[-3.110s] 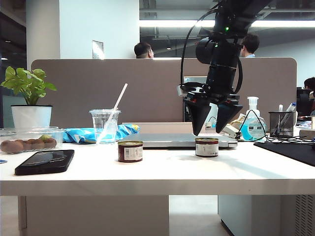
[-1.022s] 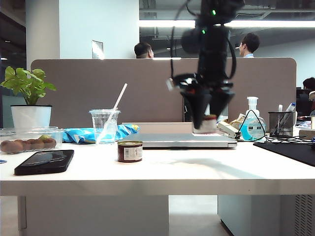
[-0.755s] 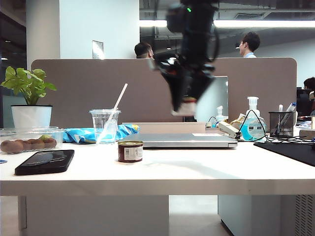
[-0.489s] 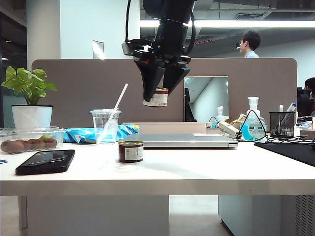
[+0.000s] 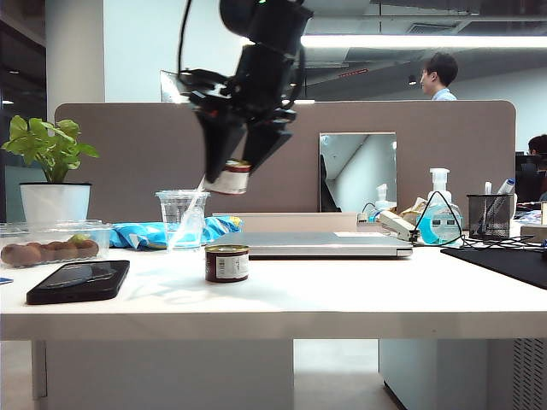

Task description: Stack a can of tomatoes on the right onto the can of tomatoes on the left.

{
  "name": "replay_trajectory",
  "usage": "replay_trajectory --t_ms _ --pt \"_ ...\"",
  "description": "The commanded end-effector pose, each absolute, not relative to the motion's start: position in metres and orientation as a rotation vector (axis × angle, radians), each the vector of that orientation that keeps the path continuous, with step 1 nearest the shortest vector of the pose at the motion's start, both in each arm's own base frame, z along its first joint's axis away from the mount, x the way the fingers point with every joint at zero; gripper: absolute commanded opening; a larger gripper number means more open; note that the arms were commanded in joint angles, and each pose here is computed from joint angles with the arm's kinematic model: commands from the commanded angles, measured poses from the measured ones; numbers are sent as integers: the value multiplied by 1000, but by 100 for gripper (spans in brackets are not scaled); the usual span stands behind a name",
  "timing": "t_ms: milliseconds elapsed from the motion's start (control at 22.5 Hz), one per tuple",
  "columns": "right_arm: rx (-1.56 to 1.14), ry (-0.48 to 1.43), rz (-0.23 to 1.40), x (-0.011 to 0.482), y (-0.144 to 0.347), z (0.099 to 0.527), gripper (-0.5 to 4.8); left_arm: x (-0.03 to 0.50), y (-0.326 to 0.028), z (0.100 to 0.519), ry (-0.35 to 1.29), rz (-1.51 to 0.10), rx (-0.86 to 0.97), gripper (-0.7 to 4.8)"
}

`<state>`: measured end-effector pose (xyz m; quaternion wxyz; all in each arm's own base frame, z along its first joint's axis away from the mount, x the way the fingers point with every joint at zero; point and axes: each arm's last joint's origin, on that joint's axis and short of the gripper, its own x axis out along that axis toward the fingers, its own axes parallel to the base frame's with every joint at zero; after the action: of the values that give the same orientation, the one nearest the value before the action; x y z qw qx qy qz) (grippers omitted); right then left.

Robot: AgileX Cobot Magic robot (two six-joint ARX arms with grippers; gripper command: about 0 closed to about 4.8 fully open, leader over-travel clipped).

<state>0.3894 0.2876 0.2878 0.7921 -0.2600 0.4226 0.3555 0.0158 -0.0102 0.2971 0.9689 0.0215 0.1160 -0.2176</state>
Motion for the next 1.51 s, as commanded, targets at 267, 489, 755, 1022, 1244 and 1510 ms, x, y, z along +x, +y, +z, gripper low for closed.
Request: replay_trajectory --t_ms 267,489,755,1022,1244,1510 --pt "-590 937 762 392 305 261 242 15 -10 298 233 -443 43 -2" --pt "-609 941 738 395 306 254 242 15 -10 298 236 -443 43 -2" --pt "-608 951 731 398 304 250 242 15 -10 297 238 -443 43 -2" --pt "-611 967 729 398 303 248 241 15 -10 297 238 -443 43 -2" --pt "-613 976 728 398 302 248 241 15 -10 297 238 -443 43 -2" --pt "-620 1013 727 399 300 241 242 15 -10 297 238 -443 43 -2"
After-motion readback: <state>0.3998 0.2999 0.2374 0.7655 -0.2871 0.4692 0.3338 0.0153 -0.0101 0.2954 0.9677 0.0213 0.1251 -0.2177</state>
